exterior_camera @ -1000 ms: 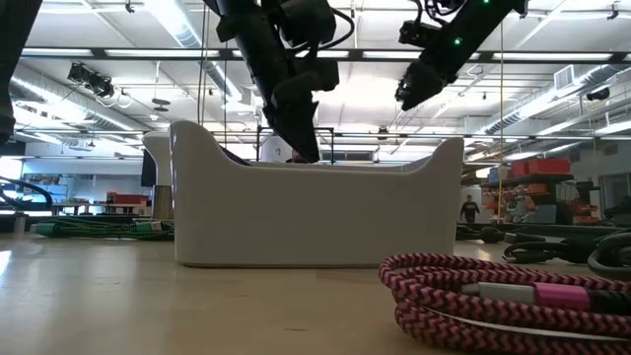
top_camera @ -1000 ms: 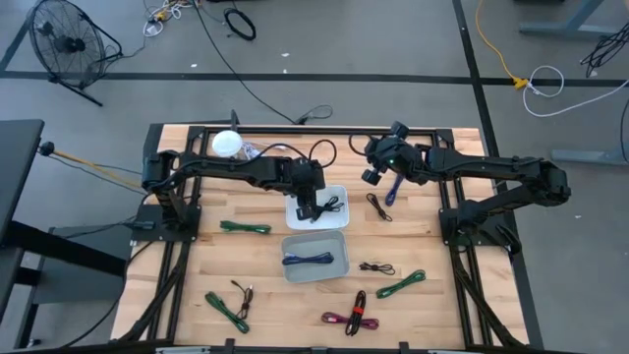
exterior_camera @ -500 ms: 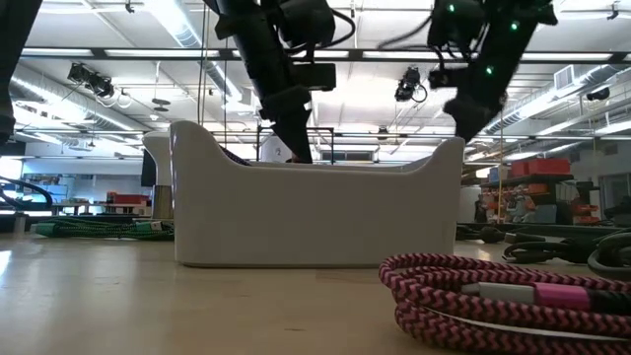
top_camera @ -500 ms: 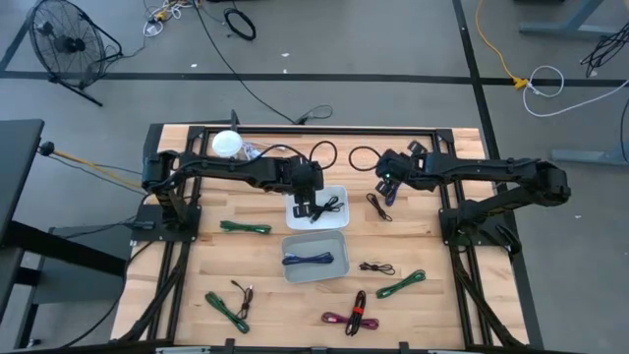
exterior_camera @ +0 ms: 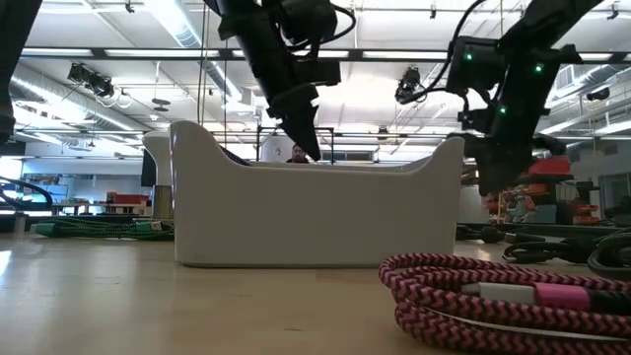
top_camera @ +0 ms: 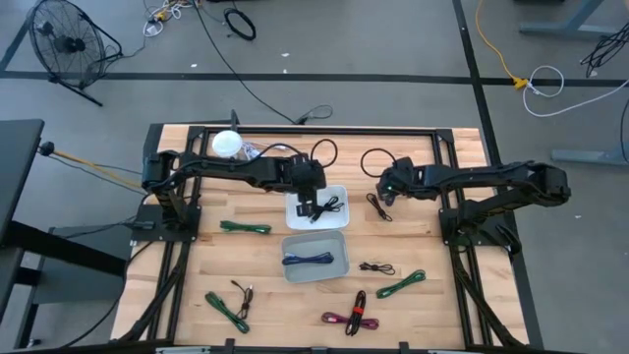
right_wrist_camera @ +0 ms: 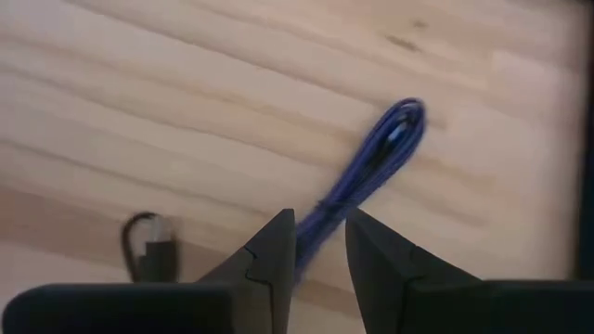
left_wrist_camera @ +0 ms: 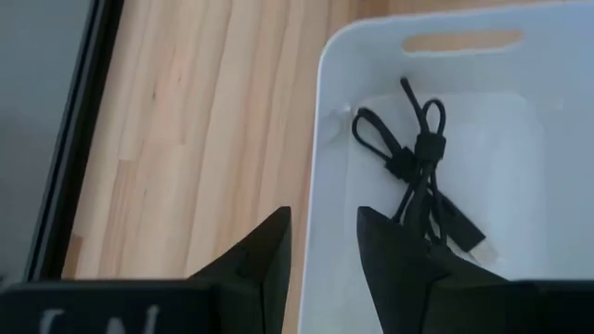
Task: Pick & Place USB Port
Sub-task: Put the violet charger cable into the gray container
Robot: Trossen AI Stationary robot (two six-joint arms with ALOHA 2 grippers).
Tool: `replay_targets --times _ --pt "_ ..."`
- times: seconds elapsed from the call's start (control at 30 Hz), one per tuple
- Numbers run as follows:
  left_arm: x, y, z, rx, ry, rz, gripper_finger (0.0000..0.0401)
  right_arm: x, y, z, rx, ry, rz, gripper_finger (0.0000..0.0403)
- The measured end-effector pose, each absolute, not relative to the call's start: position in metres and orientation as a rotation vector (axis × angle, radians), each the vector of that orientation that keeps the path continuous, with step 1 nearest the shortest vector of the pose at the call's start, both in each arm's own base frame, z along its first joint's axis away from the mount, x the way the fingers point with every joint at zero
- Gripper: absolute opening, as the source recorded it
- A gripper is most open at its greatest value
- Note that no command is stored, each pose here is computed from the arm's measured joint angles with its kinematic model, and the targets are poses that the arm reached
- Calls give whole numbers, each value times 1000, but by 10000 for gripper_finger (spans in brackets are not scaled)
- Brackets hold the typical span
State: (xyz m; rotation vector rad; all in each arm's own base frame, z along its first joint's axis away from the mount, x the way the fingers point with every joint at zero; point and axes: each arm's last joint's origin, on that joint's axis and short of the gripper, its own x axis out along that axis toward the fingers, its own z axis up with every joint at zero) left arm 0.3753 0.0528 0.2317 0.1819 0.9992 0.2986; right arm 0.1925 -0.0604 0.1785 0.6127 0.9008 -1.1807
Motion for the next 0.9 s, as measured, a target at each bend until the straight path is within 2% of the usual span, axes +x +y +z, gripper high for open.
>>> replay_targets --times 0.33,0.73,0.9 --pt "379 53 235 185 950 302 131 187 -58 157 768 827 -1190 111" --pt "379 53 235 204 948 292 131 184 -57 134 884 665 -1172 202" --pt "380 53 236 209 940 291 131 182 -56 132 868 682 -1175 221"
